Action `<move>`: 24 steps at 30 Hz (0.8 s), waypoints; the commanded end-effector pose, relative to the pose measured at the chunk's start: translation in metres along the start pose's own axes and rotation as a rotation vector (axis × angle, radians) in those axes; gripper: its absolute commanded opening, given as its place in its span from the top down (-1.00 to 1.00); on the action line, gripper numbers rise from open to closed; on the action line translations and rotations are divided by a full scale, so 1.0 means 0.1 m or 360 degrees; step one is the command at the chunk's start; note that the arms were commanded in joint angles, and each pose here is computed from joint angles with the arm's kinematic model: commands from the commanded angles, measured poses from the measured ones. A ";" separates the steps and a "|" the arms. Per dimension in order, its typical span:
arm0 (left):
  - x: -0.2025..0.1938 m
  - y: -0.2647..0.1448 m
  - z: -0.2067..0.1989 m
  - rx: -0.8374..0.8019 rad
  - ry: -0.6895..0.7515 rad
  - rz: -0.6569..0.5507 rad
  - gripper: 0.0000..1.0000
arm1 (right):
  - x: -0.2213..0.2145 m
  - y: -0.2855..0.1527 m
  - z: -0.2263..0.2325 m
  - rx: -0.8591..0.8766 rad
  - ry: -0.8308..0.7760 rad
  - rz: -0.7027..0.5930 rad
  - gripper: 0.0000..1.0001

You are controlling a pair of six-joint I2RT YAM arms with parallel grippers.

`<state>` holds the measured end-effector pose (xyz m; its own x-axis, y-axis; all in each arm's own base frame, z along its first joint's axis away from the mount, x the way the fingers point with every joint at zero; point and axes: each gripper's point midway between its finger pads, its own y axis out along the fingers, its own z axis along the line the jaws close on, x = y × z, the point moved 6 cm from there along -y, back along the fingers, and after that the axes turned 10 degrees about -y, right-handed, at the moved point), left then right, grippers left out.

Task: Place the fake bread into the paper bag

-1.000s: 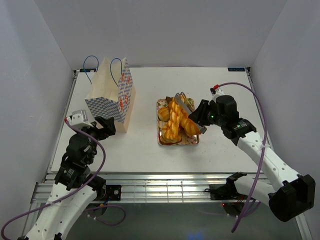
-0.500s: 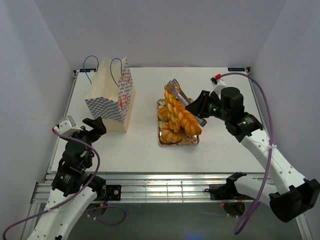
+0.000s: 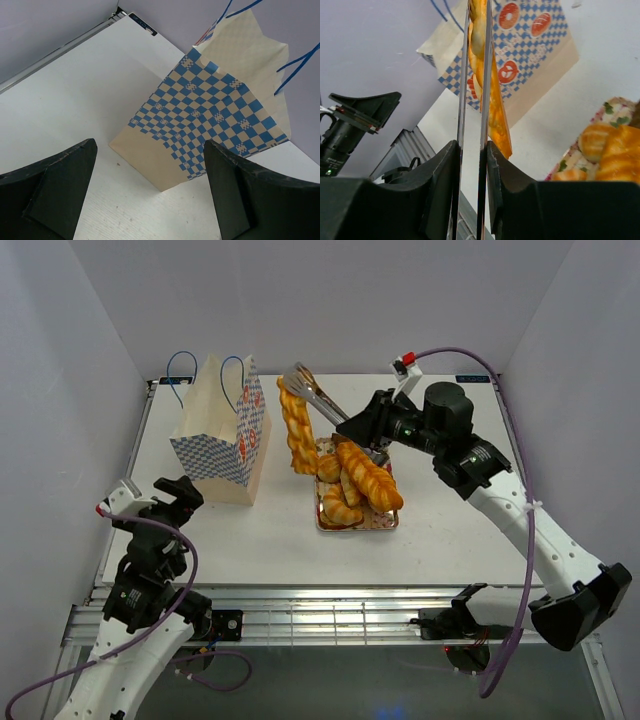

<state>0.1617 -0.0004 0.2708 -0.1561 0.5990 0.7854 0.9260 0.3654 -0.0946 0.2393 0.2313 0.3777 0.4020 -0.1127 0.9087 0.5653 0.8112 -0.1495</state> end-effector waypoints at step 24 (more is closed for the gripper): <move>-0.03 0.04 -0.07 0.0001 0.0057 0.0048 -0.96 | 1.18 1.38 1.33 0.0697 -0.0564 -0.0641 0.85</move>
<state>0.1674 -0.0044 0.2632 -0.1061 0.5827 0.8057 0.9247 0.3557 -0.1355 0.2643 0.4040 0.4844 0.0449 -0.2215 0.9741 0.2503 0.9465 0.2037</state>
